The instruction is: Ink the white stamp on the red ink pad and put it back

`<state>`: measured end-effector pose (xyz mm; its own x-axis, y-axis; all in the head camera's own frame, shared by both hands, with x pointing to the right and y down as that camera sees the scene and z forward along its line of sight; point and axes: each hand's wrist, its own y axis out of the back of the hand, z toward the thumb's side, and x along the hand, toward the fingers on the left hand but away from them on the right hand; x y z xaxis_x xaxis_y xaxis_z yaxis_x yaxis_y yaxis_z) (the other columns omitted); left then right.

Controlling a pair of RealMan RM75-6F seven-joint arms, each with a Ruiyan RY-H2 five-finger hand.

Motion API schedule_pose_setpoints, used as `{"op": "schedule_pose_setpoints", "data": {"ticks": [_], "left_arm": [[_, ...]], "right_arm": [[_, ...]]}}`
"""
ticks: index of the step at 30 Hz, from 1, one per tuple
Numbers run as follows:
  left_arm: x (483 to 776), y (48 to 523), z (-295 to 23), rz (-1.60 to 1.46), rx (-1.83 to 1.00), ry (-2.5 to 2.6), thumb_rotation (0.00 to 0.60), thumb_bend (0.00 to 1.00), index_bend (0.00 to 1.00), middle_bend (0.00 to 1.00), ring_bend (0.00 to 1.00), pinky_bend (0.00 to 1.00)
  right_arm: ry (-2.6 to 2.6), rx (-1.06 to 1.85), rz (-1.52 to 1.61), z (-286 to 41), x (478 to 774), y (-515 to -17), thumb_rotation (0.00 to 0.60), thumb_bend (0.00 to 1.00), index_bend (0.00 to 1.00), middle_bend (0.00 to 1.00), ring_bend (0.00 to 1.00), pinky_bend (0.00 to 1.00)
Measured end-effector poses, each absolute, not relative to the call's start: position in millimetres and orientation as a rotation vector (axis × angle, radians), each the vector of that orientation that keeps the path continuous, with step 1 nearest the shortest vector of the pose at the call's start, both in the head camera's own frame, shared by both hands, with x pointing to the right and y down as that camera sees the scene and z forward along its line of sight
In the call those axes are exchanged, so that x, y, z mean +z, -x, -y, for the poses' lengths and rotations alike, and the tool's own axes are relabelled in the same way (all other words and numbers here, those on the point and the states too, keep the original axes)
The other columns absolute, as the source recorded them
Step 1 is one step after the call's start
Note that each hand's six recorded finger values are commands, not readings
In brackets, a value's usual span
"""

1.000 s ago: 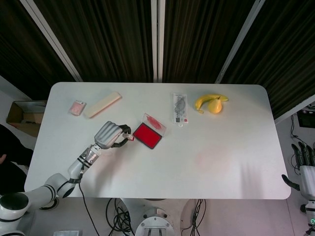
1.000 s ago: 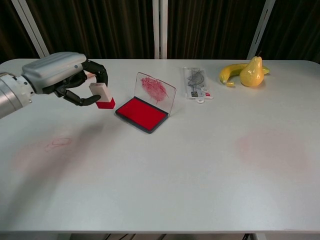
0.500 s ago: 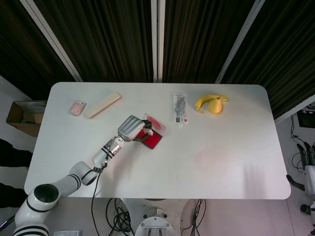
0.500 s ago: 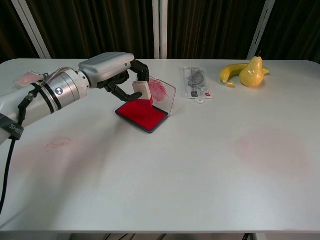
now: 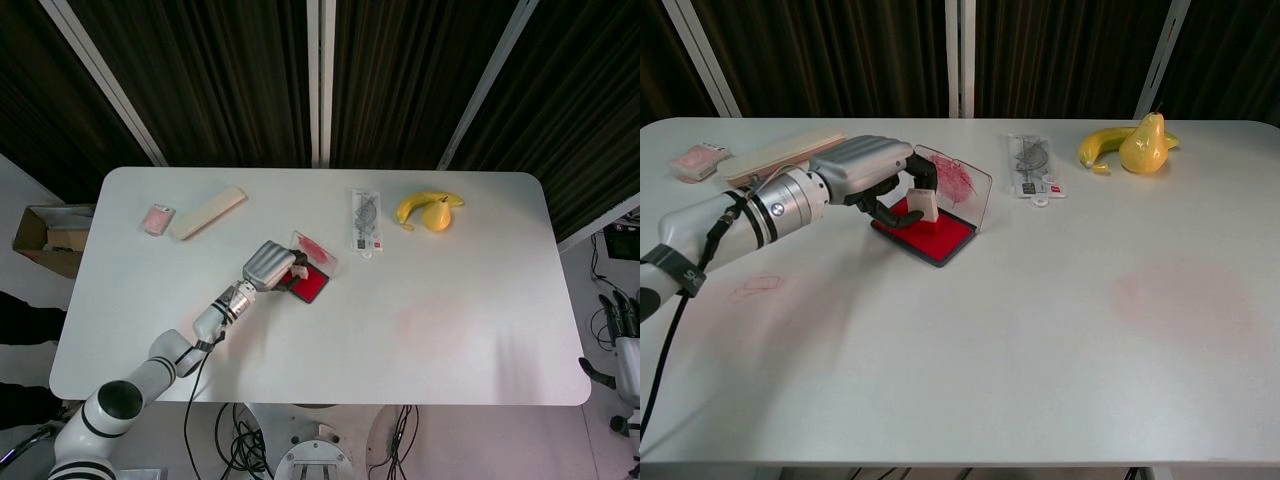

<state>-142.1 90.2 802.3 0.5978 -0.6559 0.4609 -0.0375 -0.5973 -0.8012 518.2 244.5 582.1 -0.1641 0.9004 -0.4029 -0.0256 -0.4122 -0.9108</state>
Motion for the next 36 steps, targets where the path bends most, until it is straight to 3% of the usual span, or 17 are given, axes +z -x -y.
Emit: {"op": "schedule_pose_setpoints", "data": {"ticks": [5, 14, 27, 36], "left_arm": [[792.4, 142.1, -82.6, -0.599, -0.953, 2.037, 0.600, 0.50, 0.63, 0.60, 0.93, 0.97], [746.4, 172.1, -63.0, -0.730, -0.820, 1.975, 0.600, 0.50, 0.64, 0.60, 0.92, 0.97], [737.1, 327.5, -164.0, -0.830, -1.112, 1.890, 0.600, 0.50, 0.64, 0.60, 0.93, 0.97], [747.0, 338.7, -180.4, -0.800, -1.159, 1.909, 0.600, 0.49, 0.64, 0.60, 0.93, 0.98]], "right_arm": [[1.380, 1.656, 1.058, -243.4, 579.8, -518.1, 0.600, 0.07, 0.00, 0.00, 0.00, 0.00], [1.398, 1.645, 1.060, -241.2, 583.7, -515.1, 0.600, 0.07, 0.00, 0.00, 0.00, 0.00], [1.423, 1.637, 1.026, -239.3, 591.8, -509.0, 0.600, 0.08, 0.00, 0.00, 0.00, 0.00], [1.420, 1.634, 1.021, -241.9, 589.7, -506.0, 0.600, 0.08, 0.00, 0.00, 0.00, 0.00]]}}
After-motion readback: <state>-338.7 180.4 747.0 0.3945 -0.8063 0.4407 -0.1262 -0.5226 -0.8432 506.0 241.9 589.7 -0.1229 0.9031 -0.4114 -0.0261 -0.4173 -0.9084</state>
